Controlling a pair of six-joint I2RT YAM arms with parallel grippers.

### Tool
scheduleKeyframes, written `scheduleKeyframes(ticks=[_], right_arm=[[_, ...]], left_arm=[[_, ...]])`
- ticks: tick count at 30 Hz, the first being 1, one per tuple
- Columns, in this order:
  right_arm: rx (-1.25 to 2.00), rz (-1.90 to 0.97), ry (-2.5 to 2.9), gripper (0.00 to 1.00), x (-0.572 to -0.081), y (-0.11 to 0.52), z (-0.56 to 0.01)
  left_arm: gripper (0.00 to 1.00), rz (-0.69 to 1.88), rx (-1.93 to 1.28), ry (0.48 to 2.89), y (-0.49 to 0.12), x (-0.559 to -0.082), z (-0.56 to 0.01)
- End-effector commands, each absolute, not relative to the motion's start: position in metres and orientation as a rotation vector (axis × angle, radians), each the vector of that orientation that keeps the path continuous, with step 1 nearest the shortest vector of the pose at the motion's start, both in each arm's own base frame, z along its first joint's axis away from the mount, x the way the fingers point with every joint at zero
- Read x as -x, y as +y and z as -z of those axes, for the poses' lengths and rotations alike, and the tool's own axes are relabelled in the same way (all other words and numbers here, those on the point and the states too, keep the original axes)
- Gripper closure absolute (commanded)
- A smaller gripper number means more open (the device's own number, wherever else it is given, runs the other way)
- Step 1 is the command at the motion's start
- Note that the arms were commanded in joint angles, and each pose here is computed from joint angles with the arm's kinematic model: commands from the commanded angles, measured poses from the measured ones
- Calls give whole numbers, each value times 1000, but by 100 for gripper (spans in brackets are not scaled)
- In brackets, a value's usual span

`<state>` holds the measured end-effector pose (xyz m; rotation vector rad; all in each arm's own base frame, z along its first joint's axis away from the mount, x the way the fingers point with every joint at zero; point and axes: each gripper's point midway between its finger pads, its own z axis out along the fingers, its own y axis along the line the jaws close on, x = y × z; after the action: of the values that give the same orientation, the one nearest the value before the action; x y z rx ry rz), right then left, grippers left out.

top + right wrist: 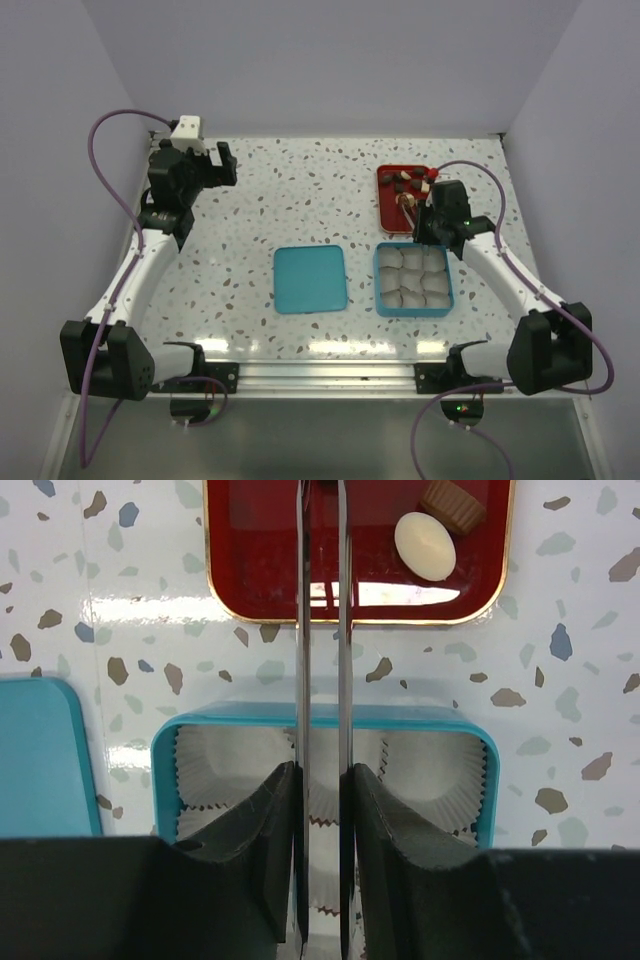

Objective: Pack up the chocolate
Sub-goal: Pick up the fake chocolate from the plate.

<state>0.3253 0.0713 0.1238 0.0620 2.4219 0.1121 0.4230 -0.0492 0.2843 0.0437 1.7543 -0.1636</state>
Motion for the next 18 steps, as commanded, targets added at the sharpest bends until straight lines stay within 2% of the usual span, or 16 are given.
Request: scheduleKeyframes(ticks=[1,8,18], right_arm=[[-50,-89,2369,75,-331,69,-138],[4,-125,2338,77,-312,69,-174],[50,-180,2358,79,-261,67,-208]], left_arm=[[0,162,-35,1713,-49,-422,-298],[0,167,-34,1720,-50,-423,-295],[0,175,-32,1725,-51,-426,-292]])
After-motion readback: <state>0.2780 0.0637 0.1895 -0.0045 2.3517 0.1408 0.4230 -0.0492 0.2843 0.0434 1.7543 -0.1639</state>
